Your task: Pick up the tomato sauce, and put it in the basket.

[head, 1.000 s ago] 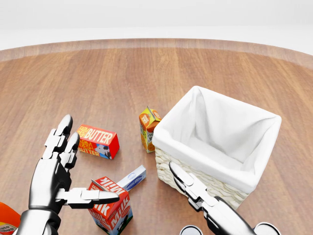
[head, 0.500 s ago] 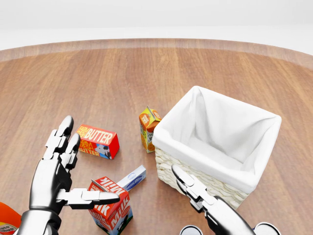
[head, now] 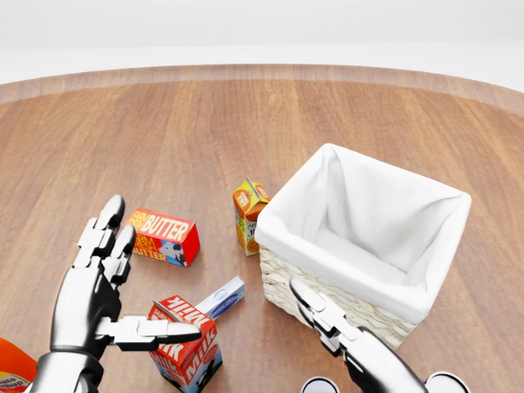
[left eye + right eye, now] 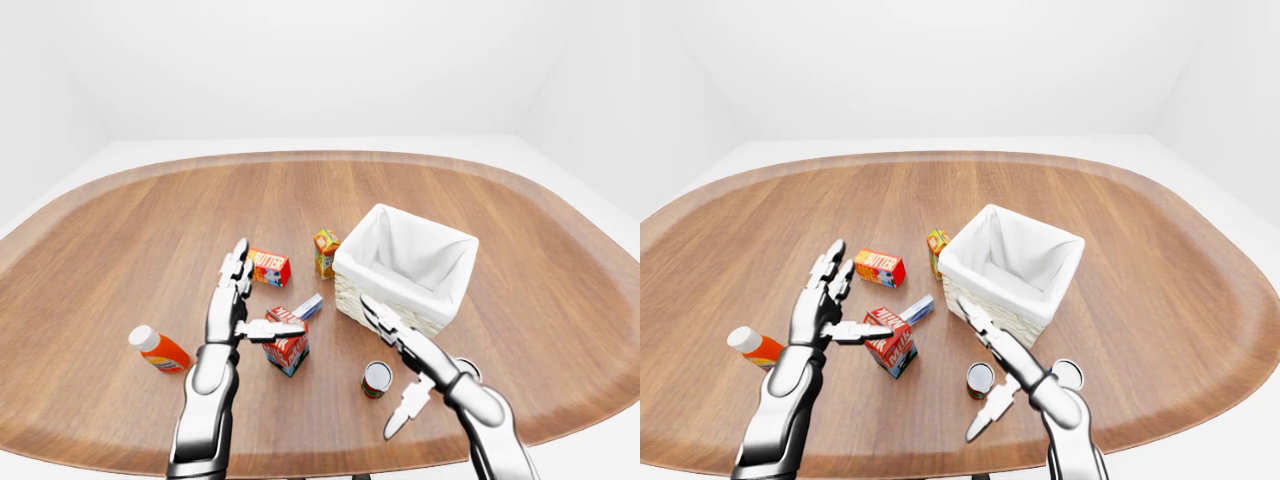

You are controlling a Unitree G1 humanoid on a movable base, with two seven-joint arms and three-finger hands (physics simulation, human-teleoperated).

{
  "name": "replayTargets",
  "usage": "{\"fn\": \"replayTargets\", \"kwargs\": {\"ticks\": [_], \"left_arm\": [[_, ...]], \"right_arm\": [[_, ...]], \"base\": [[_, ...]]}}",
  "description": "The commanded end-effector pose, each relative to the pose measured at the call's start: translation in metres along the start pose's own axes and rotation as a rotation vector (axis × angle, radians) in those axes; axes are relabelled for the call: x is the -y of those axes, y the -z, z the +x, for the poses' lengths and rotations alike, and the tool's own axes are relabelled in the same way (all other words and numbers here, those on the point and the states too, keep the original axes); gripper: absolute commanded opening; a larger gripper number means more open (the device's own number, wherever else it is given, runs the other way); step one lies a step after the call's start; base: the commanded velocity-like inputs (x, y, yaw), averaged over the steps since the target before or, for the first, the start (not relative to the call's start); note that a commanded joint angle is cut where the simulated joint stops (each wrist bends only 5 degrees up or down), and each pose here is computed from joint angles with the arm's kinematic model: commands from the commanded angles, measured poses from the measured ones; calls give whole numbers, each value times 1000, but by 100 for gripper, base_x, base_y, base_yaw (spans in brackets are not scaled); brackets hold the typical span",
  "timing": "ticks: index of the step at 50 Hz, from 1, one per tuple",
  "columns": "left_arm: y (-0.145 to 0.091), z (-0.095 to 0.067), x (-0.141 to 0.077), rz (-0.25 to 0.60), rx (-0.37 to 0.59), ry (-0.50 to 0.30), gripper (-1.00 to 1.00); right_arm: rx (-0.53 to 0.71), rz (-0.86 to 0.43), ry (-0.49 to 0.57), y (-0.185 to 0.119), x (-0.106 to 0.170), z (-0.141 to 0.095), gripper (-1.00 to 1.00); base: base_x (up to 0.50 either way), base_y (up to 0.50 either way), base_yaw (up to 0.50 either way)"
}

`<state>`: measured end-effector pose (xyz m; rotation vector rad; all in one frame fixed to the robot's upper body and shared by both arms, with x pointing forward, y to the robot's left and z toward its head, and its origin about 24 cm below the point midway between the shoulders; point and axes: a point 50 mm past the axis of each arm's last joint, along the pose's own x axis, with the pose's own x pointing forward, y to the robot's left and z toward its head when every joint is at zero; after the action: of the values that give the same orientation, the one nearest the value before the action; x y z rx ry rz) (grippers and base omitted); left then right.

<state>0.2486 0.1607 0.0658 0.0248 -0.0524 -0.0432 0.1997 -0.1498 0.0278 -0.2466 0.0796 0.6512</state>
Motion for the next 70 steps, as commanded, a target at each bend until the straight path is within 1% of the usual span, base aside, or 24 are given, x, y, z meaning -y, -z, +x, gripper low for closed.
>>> {"fn": "replayTargets", "kwargs": {"ticks": [1,20,25,33,41,56,70], "left_arm": [[-1,0,0,1,3,1,91],[2,0,0,1,-9,3,92],[1,0,0,1,-6,3,91],[0,-1,0,2,-2,3,91],[0,-1,0,2,-1,3,91],[2,0,0,0,-9,4,92],[2,-1,1,2,-7,6,92]], "right_arm": [[-19,2,6,5,5,2,100],[-39,-14,7,7,6,2,100],[-62,-8,0,12,6,3,100],[-133,23,-15,29,7,5,100],[-164,32,-22,37,7,6,100],[-153,19,-19,33,7,6,100],[-240,68,-39,55,9,9,100]], "base": [[0,0,0],[0,0,0],[0,0,0],[0,0,0],[0,0,0],[0,0,0],[0,0,0]]}}
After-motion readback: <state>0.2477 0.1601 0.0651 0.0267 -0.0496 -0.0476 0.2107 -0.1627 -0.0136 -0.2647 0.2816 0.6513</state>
